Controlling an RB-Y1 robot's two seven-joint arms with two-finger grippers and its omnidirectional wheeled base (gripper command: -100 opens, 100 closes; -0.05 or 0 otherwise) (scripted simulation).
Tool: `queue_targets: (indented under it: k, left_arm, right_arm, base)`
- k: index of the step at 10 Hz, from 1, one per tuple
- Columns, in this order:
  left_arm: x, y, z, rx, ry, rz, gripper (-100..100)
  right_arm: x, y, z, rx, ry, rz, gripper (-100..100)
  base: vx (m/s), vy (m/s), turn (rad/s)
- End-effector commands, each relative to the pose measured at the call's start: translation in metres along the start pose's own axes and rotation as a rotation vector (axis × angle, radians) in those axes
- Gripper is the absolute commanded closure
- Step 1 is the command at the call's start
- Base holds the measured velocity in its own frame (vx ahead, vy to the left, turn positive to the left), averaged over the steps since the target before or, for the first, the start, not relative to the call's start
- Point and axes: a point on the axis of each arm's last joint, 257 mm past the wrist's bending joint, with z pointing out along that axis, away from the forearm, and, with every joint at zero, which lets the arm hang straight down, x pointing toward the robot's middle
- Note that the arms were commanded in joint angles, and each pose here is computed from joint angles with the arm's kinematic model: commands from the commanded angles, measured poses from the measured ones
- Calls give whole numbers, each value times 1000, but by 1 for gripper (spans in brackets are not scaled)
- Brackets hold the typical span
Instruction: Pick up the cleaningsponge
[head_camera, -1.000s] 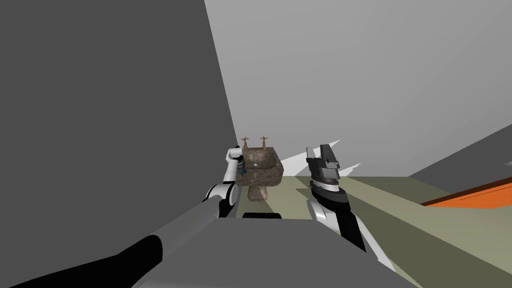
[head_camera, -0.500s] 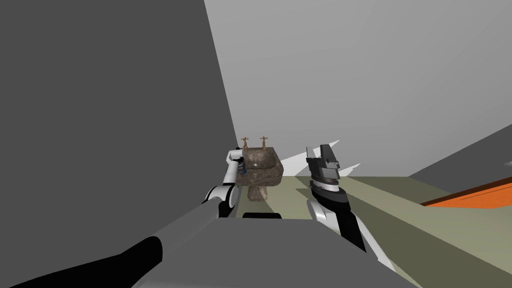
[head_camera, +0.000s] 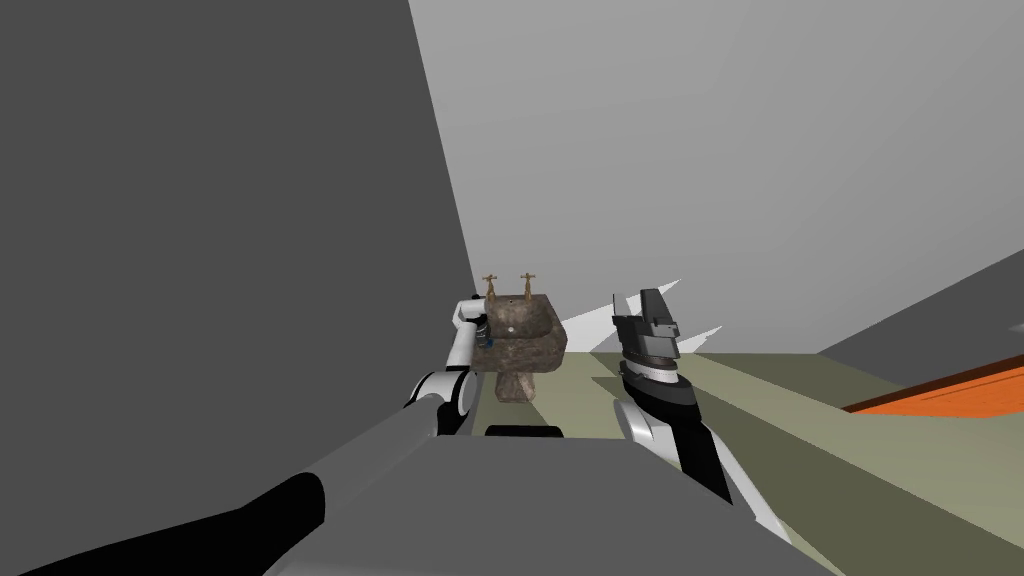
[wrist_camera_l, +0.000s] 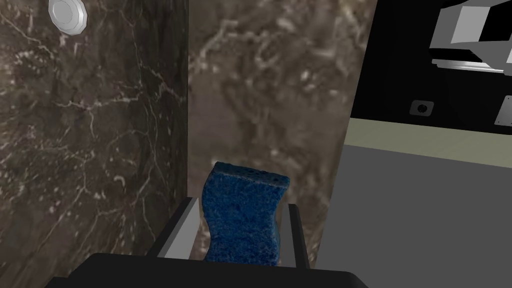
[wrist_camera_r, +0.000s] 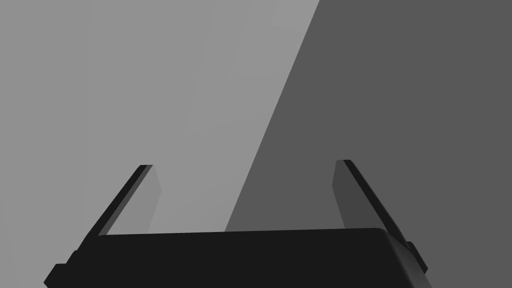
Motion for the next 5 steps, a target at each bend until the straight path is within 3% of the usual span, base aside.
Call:
queue_targets:
  k: [1,3,4,5]
  left_arm:
    - [1,-2,-12,0,0,0,100]
    - [1,-1,-21,-1,-1,-1,100]
    - [3,-2,-18,2,0,0,100]
    - [3,-2,-19,1,0,0,0]
  right_arm:
    - [0,0,0,0,0,0,0]
    - [0,0,0,0,0,0,0]
    - [0,0,0,0,0,0,0]
    - [0,0,0,0,0,0,0]
  base:
    - [0,0,0]
    - [1,3,-3]
    - [0,0,0]
    - [0,0,0]
